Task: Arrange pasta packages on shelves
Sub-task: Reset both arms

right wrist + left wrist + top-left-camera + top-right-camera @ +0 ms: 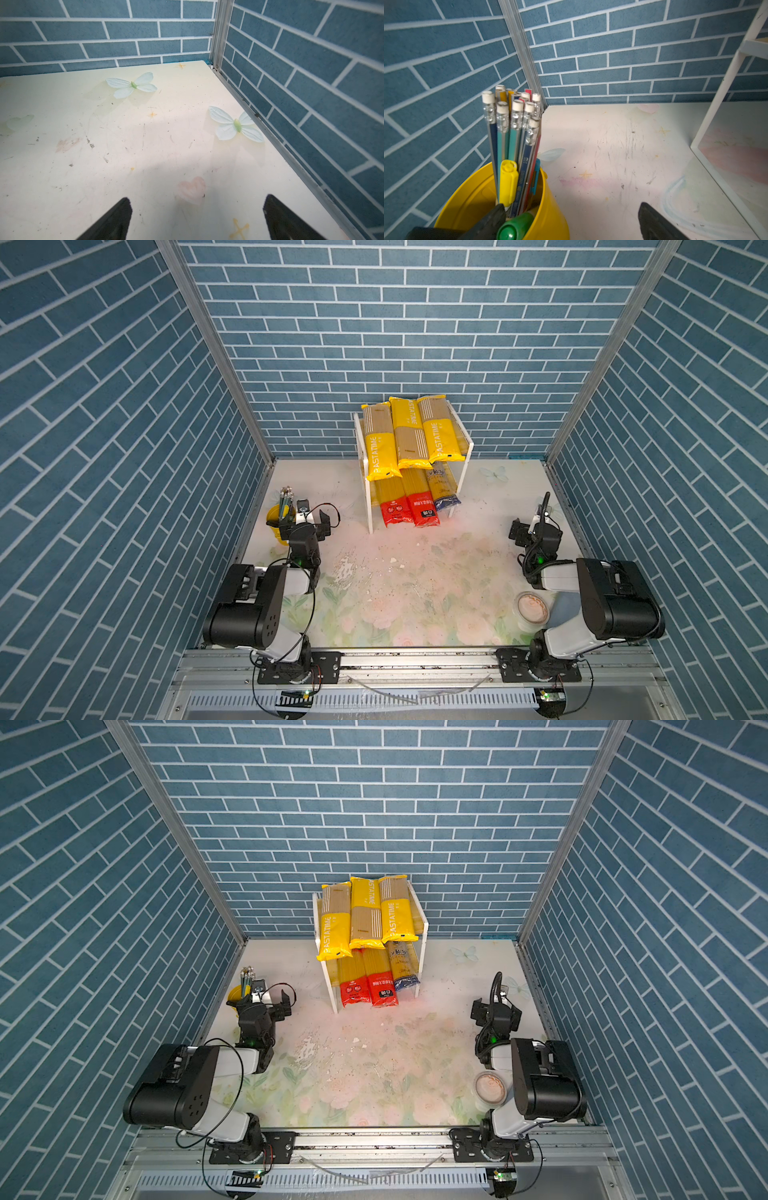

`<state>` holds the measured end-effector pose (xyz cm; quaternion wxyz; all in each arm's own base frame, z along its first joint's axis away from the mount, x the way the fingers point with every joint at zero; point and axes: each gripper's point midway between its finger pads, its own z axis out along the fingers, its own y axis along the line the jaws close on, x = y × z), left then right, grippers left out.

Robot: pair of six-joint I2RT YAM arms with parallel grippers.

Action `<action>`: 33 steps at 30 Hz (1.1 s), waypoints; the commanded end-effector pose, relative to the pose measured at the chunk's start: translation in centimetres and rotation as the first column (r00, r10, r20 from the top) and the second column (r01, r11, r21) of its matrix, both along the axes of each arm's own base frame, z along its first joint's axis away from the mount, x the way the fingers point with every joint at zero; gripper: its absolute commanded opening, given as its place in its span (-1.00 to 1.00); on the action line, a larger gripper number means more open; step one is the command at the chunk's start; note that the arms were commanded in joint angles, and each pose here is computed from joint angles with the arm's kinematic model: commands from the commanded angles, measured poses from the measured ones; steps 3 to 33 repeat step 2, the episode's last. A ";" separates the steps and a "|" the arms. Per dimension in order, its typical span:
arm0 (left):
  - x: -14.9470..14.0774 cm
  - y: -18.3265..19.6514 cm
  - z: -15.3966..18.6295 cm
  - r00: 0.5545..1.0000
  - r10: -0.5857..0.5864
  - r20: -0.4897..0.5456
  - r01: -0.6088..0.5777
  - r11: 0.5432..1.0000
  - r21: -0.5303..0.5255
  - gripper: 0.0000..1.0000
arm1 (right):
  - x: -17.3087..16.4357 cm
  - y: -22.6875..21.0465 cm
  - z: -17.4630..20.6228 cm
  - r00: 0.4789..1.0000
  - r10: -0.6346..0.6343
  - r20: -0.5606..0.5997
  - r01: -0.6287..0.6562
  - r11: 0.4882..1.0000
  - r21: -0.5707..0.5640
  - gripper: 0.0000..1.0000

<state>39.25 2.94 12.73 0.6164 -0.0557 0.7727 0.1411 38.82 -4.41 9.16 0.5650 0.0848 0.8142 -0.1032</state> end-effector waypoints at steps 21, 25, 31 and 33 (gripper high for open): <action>-0.6 0.0 -2.8 0.995 0.004 -0.100 -0.005 1.000 -0.007 0.99 | 0.0 0.1 0.1 1.000 0.005 0.013 -0.005 1.000 0.009 0.98; -0.6 0.0 -2.8 0.995 0.004 -0.100 -0.005 1.000 -0.007 0.99 | 0.0 0.1 0.1 1.000 0.005 0.013 -0.005 1.000 0.009 0.98; -0.6 0.0 -2.8 0.995 0.004 -0.100 -0.005 1.000 -0.007 0.99 | 0.0 0.1 0.1 1.000 0.005 0.013 -0.005 1.000 0.009 0.98; -0.6 0.0 -2.8 0.995 0.004 -0.100 -0.005 1.000 -0.007 0.99 | 0.0 0.1 0.1 1.000 0.005 0.013 -0.005 1.000 0.009 0.98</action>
